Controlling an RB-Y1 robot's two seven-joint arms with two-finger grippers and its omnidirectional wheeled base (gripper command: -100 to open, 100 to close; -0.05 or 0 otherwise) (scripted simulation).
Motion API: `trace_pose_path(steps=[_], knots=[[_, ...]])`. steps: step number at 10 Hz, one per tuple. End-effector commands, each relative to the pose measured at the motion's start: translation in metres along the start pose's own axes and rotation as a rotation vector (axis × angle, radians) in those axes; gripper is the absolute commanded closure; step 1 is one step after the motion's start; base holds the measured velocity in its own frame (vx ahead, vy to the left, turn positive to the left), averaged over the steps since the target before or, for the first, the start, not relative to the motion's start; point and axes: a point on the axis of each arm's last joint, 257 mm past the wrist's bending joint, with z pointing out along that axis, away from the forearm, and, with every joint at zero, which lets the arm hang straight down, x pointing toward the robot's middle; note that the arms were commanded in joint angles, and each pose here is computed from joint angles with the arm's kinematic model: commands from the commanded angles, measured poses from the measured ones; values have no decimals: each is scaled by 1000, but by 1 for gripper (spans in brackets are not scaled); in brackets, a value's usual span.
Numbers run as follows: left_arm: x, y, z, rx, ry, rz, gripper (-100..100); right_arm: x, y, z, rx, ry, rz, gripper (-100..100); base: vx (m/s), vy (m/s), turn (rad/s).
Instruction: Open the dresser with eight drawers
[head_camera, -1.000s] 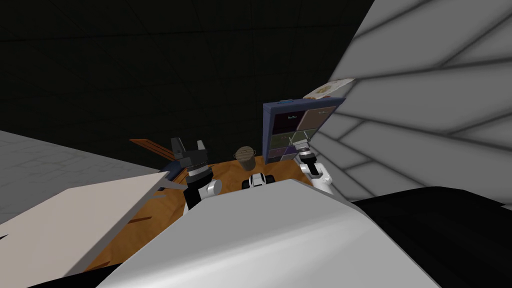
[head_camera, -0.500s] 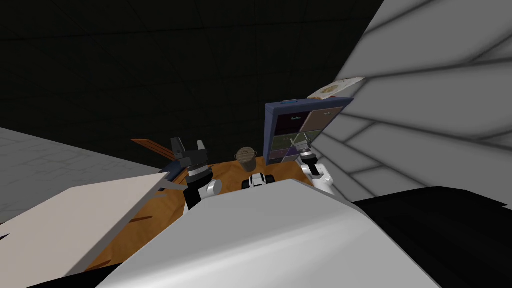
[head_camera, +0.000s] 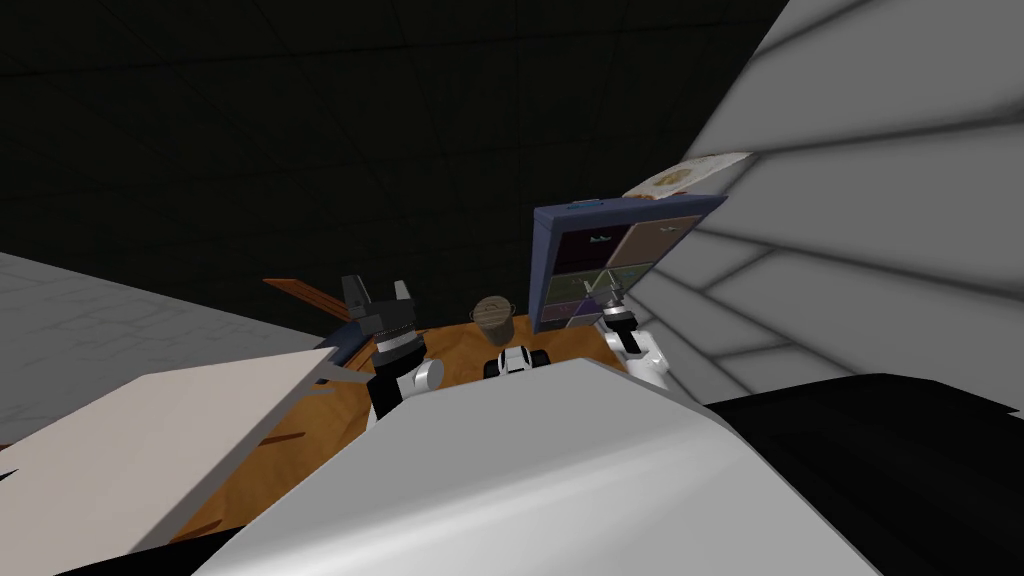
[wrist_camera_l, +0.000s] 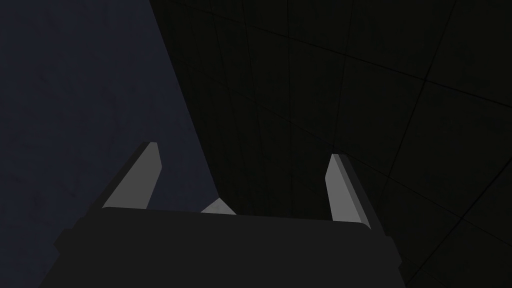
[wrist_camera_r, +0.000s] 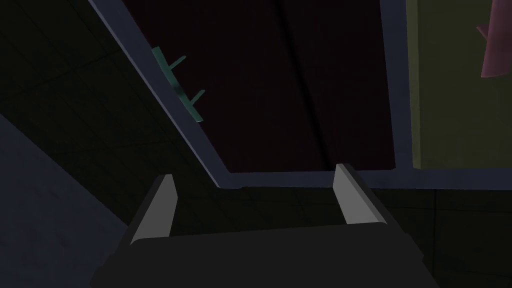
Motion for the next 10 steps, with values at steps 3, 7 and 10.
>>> trace_pose_path(steps=[3, 7, 10], knots=[[0, 0, 0, 0, 0, 0, 0, 24, 13, -18, -39, 51, -157, -100, 73, -2, 34], [0, 0, 0, 0, 0, 0, 0, 43, 27, -36, -77, 97, -266, -100, 60, 3, 31], [0, 0, 0, 0, 0, 0, 0, 56, 42, -55, -115, 142, -344, -100, 53, -2, 32]])
